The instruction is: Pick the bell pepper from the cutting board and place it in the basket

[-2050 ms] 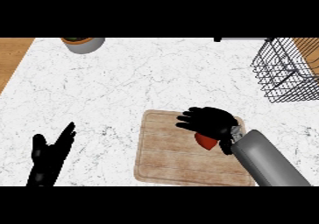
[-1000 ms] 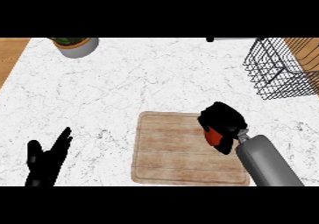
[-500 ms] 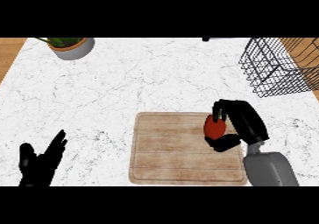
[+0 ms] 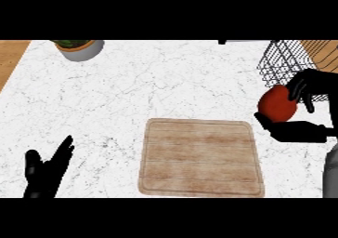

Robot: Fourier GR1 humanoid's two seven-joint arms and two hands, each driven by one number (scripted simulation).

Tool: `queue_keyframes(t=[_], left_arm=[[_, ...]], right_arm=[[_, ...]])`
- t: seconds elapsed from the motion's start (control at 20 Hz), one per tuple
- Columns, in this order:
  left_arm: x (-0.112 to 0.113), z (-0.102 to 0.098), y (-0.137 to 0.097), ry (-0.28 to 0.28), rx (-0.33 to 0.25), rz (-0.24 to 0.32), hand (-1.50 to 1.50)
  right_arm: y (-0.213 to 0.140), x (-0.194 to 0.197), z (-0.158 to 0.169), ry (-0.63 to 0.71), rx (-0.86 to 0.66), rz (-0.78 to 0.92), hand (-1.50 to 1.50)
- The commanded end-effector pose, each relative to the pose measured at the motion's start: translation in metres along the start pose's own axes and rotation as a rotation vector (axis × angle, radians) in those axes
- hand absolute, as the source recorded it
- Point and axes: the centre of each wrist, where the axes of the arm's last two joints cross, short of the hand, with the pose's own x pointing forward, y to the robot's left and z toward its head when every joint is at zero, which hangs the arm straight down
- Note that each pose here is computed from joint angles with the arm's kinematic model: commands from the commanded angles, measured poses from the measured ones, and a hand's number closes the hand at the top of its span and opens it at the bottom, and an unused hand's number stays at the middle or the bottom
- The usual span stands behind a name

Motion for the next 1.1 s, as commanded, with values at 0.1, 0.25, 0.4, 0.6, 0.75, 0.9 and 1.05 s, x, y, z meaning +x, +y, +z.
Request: queue_keyframes(t=[0.1,0.25,0.4,0.6,0.75,0.9,1.05], left_arm=[[-0.013,-0.002,-0.008,0.047,-0.024,-0.016,0.0],[-0.003,-0.002,-0.017,0.054,-0.027,-0.015,0.0],[-0.011,-0.001,-0.017,0.059,-0.039,-0.007,0.0],[0.005,-0.007,-0.031,0.048,-0.047,-0.009,0.0],[-0.007,-0.006,-0.006,0.055,-0.04,-0.007,0.0],[-0.014,-0.022,-0.017,0.038,-0.045,-0.012,0.0],[0.016,-0.009,-0.028,0.042,-0.051,-0.008,0.0]], right_arm=[[-0.085,0.038,-0.003,0.063,-0.175,-0.026,1.5],[-0.122,0.043,-0.016,0.115,-0.218,-0.025,1.5],[-0.153,0.037,-0.044,0.135,-0.221,-0.036,1.5],[-0.162,0.019,-0.067,0.186,-0.226,-0.03,1.5],[-0.152,-0.002,-0.079,0.189,-0.206,0.016,1.5],[-0.173,-0.011,-0.091,0.193,-0.21,0.06,1.5],[-0.165,-0.022,-0.109,0.207,-0.205,0.067,1.5]])
